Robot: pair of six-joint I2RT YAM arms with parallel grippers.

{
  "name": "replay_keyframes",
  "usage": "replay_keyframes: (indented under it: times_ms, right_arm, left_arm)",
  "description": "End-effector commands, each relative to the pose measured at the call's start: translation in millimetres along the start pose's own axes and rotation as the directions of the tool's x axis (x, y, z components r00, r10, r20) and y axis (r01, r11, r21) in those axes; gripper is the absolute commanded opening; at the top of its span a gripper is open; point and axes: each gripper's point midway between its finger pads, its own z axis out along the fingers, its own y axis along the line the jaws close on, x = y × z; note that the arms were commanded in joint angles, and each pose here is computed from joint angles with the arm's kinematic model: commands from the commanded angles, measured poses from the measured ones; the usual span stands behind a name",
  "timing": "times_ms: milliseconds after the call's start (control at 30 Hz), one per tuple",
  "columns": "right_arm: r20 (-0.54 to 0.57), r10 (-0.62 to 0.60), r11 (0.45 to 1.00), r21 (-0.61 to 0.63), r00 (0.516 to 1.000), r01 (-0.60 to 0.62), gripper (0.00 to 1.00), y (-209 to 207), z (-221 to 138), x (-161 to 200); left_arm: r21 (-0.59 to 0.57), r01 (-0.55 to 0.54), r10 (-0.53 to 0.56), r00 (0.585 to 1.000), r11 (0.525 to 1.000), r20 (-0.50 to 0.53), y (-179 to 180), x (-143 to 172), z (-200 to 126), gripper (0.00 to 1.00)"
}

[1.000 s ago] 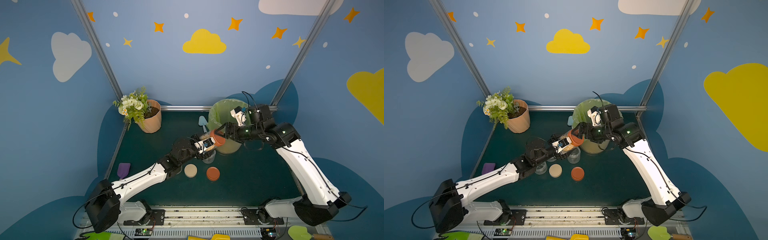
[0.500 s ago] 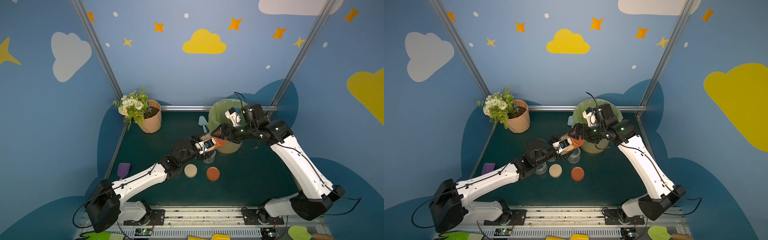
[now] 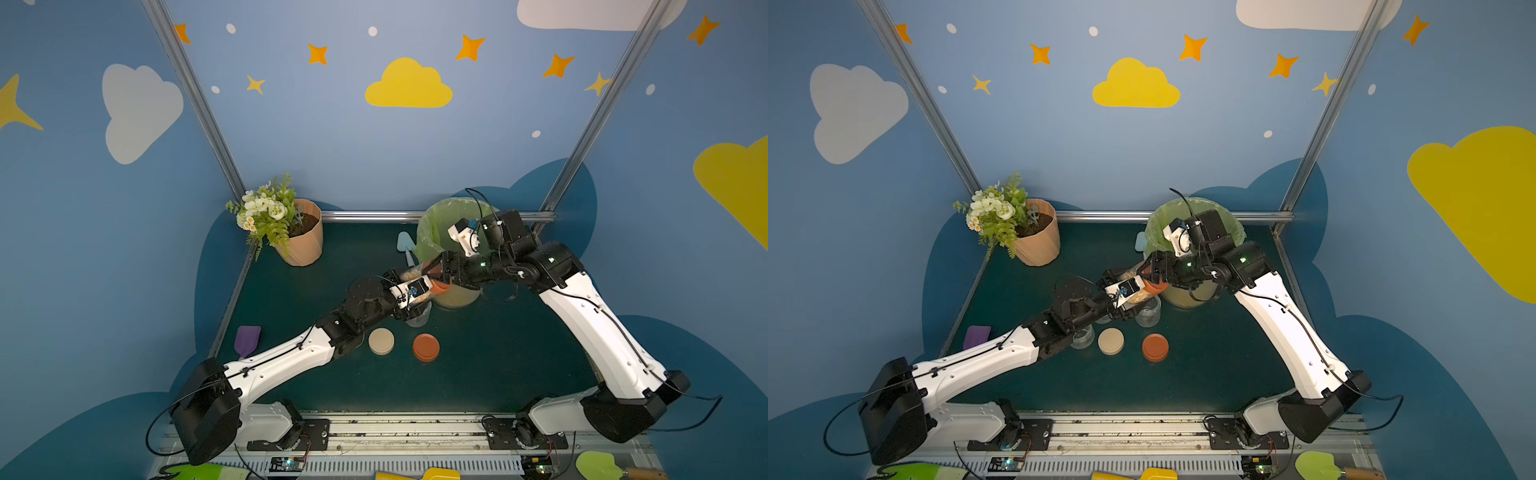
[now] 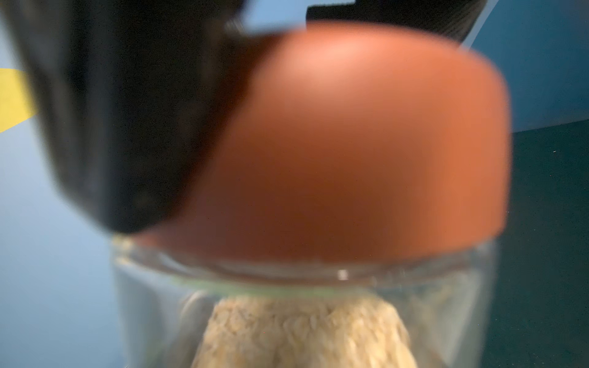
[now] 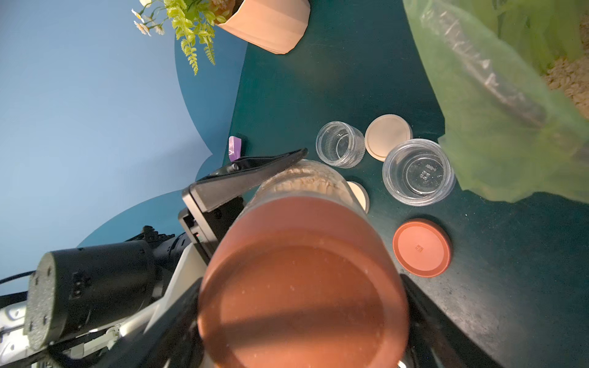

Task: Empty expired oatmeal from jars
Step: Unscrew the lid from the jar.

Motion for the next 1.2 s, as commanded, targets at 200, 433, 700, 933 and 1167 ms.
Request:
replay_keyframes:
  times_ms: [200, 433, 700, 933, 1167]
  right_arm:
    - [0.021, -0.582, 0.788, -0.234, 0.813, 0.570, 0.57, 37.0, -10.3, 30.8]
    - [0.096, -0.794, 0.588, -0.127, 0.600, 0.799, 0.51, 15.7, 1.2, 28.3]
    - [0.133, -0.863, 0.476, -0.111, 0.488, 0.872, 0.44, 18.4, -1.8, 18.4]
    - [0.170, -0.880, 0.436, -0.083, 0.444, 0.896, 0.41, 27.0, -12.6, 4.1]
    - [0.154, -0.843, 0.509, -0.084, 0.515, 0.857, 0.42, 21.7, -14.0, 3.7]
  left_arm:
    - [0.251, 0.169, -0.212, 0.965, 0.953, 0.155, -23.4, -48.9, -33.6, 0.03]
    - [0.330, 0.230, -0.272, 0.959, 0.915, 0.085, -40.2, -31.3, -43.5, 0.03]
    - [0.319, 0.251, -0.293, 0.952, 0.914, 0.087, -31.9, -22.1, -56.0, 0.03]
    - [0.282, 0.269, -0.301, 0.950, 0.921, 0.078, -27.0, -10.0, -58.9, 0.03]
    - [0.119, 0.322, -0.330, 0.942, 0.939, 0.059, -2.3, 9.6, -63.6, 0.03]
